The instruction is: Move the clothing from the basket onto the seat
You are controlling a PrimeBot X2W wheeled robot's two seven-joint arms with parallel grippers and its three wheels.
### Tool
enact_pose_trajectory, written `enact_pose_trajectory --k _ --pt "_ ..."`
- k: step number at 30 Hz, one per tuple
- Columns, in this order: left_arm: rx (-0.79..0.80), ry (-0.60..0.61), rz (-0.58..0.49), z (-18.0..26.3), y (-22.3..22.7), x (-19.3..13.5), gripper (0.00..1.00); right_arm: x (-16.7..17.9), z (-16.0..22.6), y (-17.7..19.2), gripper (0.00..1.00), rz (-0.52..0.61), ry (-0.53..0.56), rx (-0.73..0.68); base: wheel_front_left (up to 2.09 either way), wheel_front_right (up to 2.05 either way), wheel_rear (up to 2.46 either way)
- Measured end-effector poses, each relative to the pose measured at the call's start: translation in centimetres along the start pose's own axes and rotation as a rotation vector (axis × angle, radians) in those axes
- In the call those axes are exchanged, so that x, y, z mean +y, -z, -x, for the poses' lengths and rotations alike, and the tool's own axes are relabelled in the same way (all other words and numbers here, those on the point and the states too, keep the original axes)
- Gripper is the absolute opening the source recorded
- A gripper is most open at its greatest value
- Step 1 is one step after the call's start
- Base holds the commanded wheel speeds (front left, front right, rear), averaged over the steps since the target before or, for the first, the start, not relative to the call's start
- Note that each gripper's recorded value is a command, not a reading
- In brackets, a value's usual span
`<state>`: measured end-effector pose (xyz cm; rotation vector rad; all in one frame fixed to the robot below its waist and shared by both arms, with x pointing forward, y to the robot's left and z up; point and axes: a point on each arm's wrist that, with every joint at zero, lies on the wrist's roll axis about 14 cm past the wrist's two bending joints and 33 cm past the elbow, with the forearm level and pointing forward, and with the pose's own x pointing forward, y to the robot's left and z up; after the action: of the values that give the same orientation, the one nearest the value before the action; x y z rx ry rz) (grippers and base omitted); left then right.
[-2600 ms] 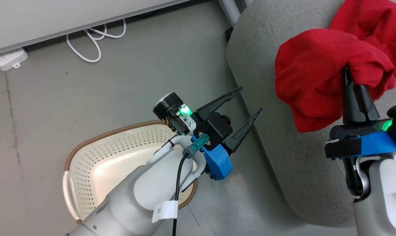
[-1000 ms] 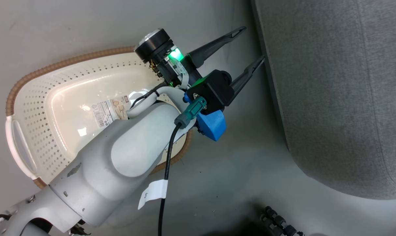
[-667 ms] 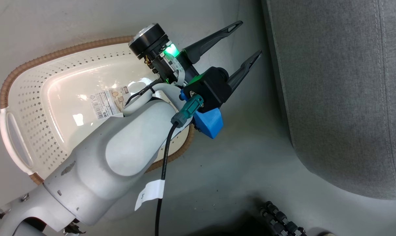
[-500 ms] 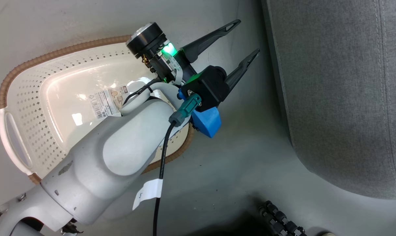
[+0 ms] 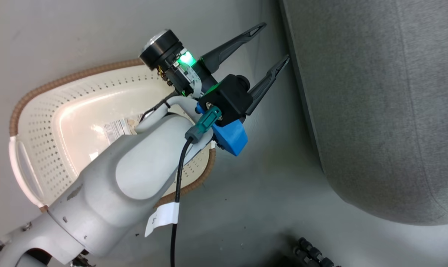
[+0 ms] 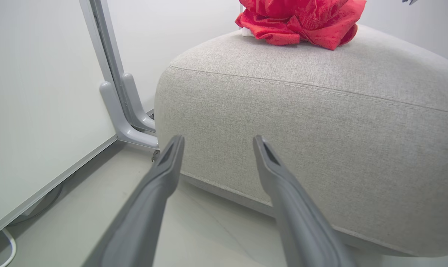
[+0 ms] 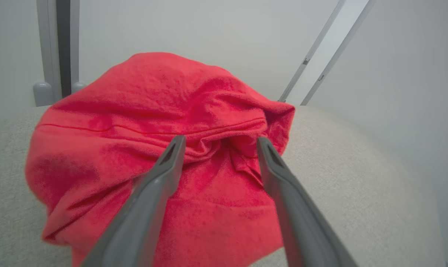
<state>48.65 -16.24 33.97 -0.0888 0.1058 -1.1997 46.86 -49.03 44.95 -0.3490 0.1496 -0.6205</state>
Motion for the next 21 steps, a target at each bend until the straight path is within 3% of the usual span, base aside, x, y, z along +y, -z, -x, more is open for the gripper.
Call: enact_pose_trajectory --k 8,21 --pt "-0.046 -0.102 0.008 0.9 -4.2 0.7 1.00 -0.2 3.3 -4.4 1.00 -0.002 -0.056 -0.112 0.00 0.00 0.00" --pt "-0.188 -0.423 -0.036 7.8 -13.8 4.9 1.00 7.9 8.4 -12.9 1.00 -0.111 -0.329 -0.335 0.00 0.00 0.00"
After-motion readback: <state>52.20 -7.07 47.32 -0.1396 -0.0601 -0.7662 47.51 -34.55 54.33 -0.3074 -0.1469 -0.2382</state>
